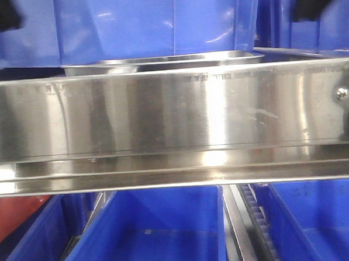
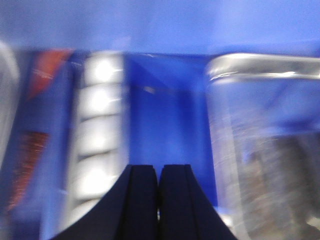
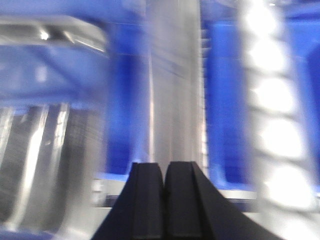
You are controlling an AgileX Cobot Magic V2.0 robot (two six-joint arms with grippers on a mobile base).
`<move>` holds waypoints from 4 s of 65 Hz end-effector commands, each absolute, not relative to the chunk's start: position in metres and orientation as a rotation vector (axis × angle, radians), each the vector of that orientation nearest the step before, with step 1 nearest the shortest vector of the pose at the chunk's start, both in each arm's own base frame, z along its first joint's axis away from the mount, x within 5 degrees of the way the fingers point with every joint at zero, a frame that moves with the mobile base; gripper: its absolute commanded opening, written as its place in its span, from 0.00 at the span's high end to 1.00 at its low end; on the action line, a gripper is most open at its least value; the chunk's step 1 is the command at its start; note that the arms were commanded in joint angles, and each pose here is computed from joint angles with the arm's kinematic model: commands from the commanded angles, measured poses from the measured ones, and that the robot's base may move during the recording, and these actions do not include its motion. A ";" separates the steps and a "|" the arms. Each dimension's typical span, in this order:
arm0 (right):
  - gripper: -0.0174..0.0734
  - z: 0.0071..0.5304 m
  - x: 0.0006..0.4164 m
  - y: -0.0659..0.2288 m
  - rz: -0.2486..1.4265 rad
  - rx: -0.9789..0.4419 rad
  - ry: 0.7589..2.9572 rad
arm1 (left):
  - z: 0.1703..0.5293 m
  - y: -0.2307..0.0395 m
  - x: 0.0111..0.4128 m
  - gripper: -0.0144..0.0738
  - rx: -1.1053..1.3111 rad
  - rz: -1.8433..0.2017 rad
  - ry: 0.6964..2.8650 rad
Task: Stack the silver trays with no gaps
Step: 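Close both grippers on opposite rims of the silver tray, then lift the silver tray with both grippers and pull it toward the robot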
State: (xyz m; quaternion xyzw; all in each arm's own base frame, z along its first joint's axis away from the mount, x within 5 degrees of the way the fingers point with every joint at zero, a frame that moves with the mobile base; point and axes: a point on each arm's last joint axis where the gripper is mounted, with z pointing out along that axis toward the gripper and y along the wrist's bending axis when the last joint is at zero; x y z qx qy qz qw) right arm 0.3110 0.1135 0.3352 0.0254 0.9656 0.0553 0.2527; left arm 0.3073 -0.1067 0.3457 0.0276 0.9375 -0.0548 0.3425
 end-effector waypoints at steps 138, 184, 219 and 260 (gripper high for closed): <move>0.60 0.286 0.367 0.152 0.161 0.097 2.786 | 0.280 -0.150 0.361 0.54 0.094 -0.201 2.654; 0.88 0.286 0.366 0.151 0.154 0.111 2.800 | 0.274 -0.153 0.361 0.84 0.081 -0.223 2.686; 0.87 0.375 0.321 0.133 0.132 0.108 2.523 | 0.372 -0.166 0.306 0.85 0.062 -0.241 2.431; 0.87 0.451 0.224 0.119 0.236 0.067 2.254 | 0.456 -0.151 0.220 0.85 0.090 -0.305 2.158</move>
